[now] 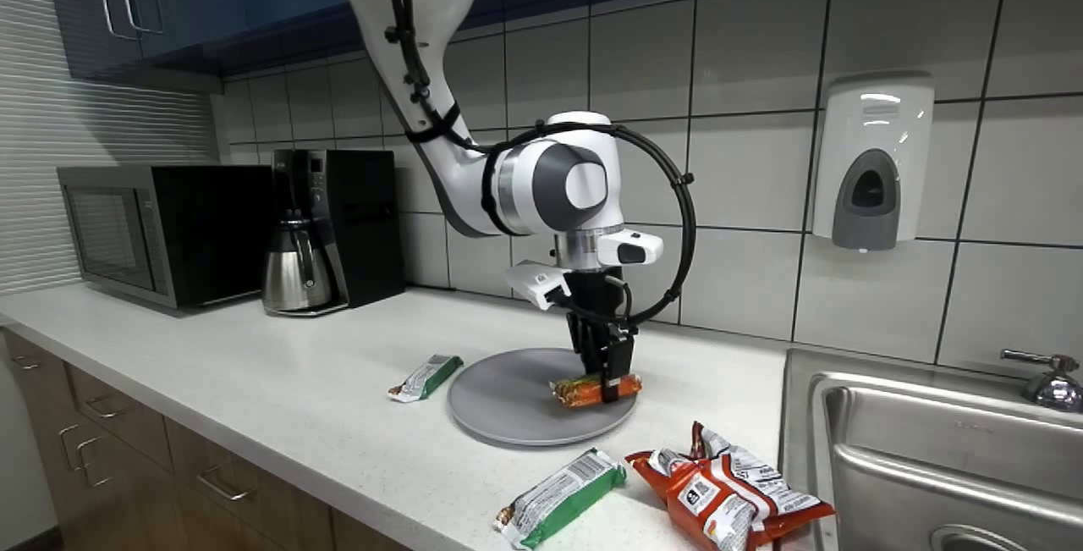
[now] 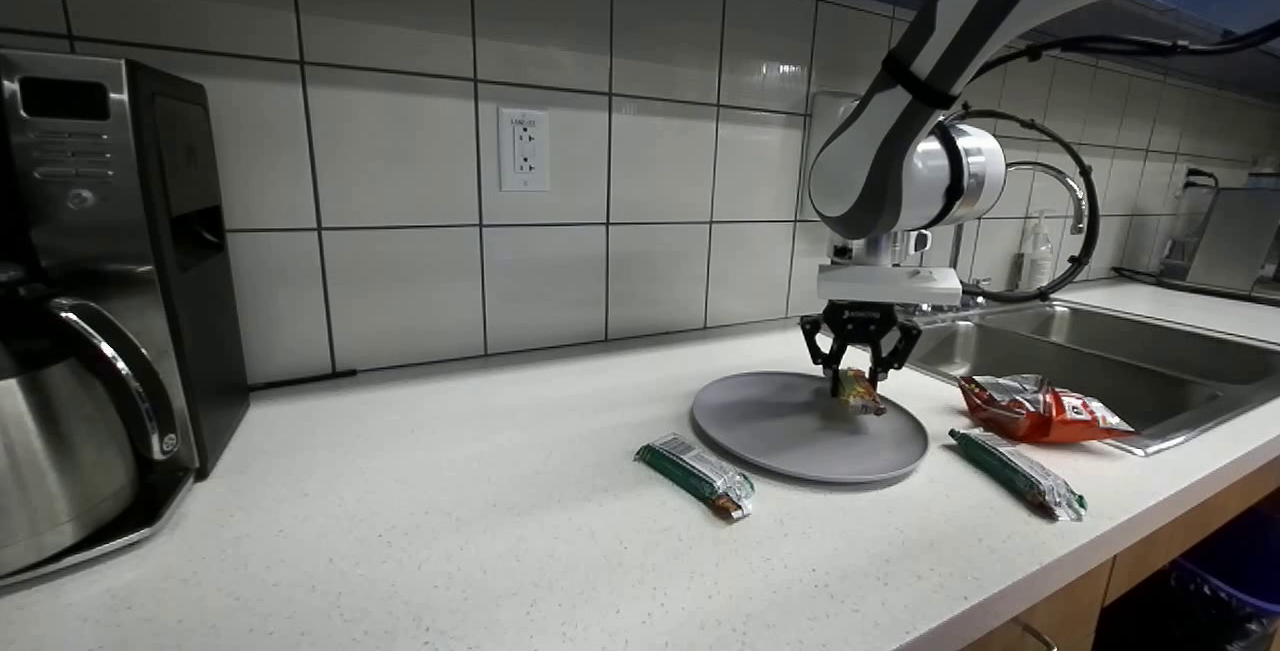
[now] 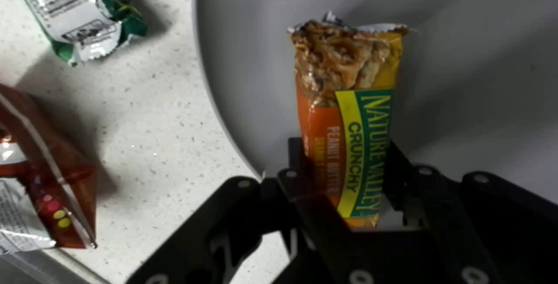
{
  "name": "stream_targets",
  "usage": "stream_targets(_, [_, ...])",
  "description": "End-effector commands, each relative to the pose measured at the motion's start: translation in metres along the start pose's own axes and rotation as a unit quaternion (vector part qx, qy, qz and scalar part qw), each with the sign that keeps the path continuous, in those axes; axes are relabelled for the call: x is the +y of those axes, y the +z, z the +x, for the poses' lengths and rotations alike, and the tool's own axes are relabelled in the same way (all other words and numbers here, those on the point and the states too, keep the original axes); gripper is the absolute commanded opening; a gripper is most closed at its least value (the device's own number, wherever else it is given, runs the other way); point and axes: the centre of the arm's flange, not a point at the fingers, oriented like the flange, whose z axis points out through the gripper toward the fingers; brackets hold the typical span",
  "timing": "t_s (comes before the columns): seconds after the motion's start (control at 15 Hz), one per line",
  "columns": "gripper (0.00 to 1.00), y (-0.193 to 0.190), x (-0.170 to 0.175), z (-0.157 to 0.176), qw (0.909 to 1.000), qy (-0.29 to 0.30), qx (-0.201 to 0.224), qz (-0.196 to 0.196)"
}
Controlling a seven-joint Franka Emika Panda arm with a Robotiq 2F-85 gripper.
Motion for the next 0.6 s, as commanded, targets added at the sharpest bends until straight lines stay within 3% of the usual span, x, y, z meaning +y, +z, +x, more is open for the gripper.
stream_targets(0.0, [0.19, -0.009, 0.002, -0.013, 0.9996, -0.026, -0.001, 0.005])
stream_targets(0.53, [0.19, 0.001, -0.008, -0.015, 0.9987, -0.048, -0.014, 0.007])
